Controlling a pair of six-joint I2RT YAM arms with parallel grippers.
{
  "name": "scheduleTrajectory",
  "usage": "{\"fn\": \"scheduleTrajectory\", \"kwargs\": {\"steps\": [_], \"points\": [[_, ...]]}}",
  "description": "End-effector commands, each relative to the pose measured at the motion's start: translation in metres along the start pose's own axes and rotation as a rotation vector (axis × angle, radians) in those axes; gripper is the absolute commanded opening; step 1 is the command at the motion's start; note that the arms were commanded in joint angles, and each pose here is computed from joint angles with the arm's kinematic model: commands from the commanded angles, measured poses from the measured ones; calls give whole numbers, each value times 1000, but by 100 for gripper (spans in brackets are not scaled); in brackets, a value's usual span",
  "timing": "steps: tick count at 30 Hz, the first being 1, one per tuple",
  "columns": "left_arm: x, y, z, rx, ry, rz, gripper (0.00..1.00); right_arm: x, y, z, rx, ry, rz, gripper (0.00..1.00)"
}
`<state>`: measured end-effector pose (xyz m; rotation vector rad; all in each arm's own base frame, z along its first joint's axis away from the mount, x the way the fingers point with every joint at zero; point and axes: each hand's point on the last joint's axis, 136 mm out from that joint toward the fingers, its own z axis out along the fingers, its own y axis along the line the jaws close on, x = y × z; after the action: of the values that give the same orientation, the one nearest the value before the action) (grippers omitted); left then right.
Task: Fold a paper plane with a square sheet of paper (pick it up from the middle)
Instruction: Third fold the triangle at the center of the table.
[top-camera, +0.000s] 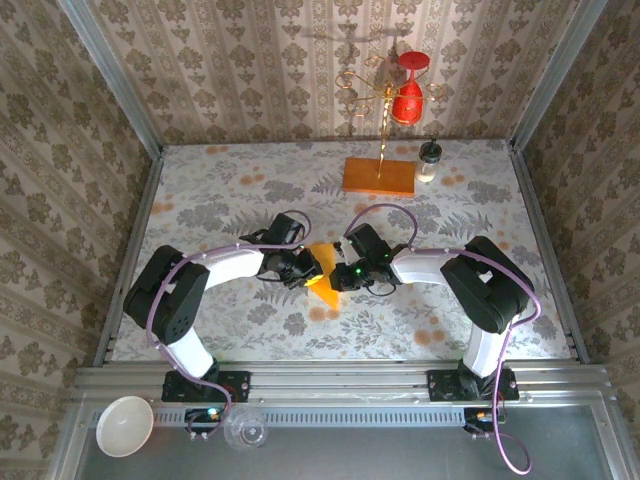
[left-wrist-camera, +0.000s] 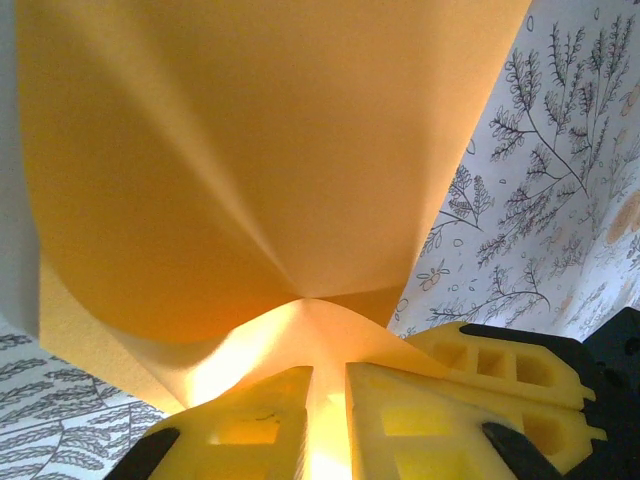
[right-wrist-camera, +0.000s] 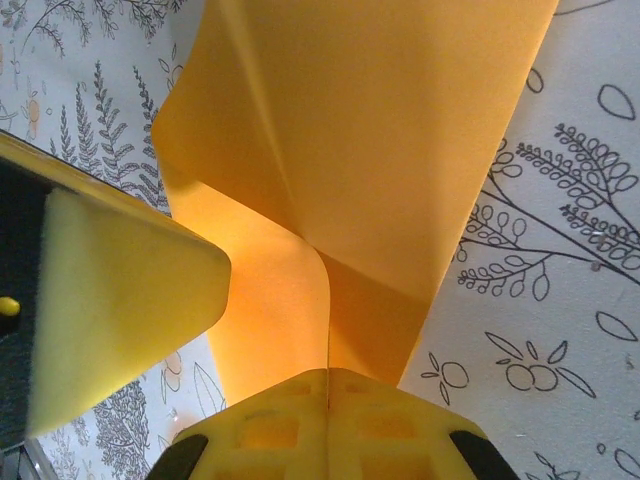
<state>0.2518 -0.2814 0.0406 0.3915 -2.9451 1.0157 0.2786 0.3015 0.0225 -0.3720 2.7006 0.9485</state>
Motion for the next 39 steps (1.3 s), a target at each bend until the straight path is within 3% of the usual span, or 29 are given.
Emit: {"fn": "scheduleTrajectory", "kwargs": {"steps": [1,22,39], "points": [[5,16,5,-45,24,-10,17,1,5,-1,-31,3,-11,6],[7,32,5,-87,10,-19,14,4,-8,12,14,38,36,24],[9,43,-2,-131,-13,-38,14,15,-33,17,127,76,71,25]]}}
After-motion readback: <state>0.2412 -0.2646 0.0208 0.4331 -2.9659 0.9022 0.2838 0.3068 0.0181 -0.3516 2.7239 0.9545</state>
